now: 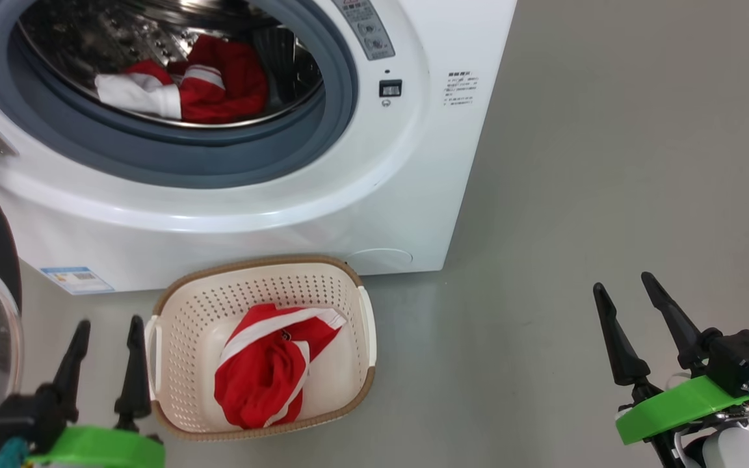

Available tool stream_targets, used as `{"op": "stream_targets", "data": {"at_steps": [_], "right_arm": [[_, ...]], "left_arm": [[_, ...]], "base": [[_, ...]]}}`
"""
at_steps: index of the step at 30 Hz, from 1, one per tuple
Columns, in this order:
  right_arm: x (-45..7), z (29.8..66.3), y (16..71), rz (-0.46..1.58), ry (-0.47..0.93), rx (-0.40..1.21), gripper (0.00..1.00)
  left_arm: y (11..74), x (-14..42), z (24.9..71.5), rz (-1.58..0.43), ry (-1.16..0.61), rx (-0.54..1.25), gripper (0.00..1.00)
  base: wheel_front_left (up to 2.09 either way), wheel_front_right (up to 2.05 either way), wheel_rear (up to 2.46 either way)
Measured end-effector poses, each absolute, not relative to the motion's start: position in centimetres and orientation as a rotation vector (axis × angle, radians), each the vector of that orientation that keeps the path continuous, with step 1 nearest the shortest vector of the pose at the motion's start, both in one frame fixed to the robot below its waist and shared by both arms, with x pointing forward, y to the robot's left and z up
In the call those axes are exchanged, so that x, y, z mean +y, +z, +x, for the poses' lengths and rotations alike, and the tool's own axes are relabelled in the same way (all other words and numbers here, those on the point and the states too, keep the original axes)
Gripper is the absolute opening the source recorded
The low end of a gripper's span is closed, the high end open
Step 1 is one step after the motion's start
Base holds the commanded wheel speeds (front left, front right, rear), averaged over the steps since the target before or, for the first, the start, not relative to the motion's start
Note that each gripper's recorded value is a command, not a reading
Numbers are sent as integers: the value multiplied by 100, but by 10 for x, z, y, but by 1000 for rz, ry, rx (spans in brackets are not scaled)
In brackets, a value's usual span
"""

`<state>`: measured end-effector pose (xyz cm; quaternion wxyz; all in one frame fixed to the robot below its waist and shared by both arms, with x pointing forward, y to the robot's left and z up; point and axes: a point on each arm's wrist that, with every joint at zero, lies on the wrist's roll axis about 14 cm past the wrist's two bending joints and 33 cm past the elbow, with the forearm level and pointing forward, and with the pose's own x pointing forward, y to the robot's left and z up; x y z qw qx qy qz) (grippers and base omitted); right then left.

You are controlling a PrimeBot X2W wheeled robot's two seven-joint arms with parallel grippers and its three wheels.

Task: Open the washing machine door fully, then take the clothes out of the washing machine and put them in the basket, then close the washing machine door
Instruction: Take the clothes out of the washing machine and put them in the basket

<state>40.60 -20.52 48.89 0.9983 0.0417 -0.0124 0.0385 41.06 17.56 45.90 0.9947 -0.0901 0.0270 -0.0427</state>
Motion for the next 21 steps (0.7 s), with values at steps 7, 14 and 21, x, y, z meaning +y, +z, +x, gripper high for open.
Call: {"op": "stream_targets", "data": {"at_steps": [7,14,21], "right_arm": [[-199,421,481,95,85,-13,100],[-190,433,470,113,99,8,100],[-190,442,463,117,95,20,100]], "left_arm": [[460,164,455,-143,-148,51,100],[462,151,505,-100,-204,55,100],[469,133,557,-57,-257,96,100]], "base": [[0,0,0],[0,0,0],[0,0,0]]}}
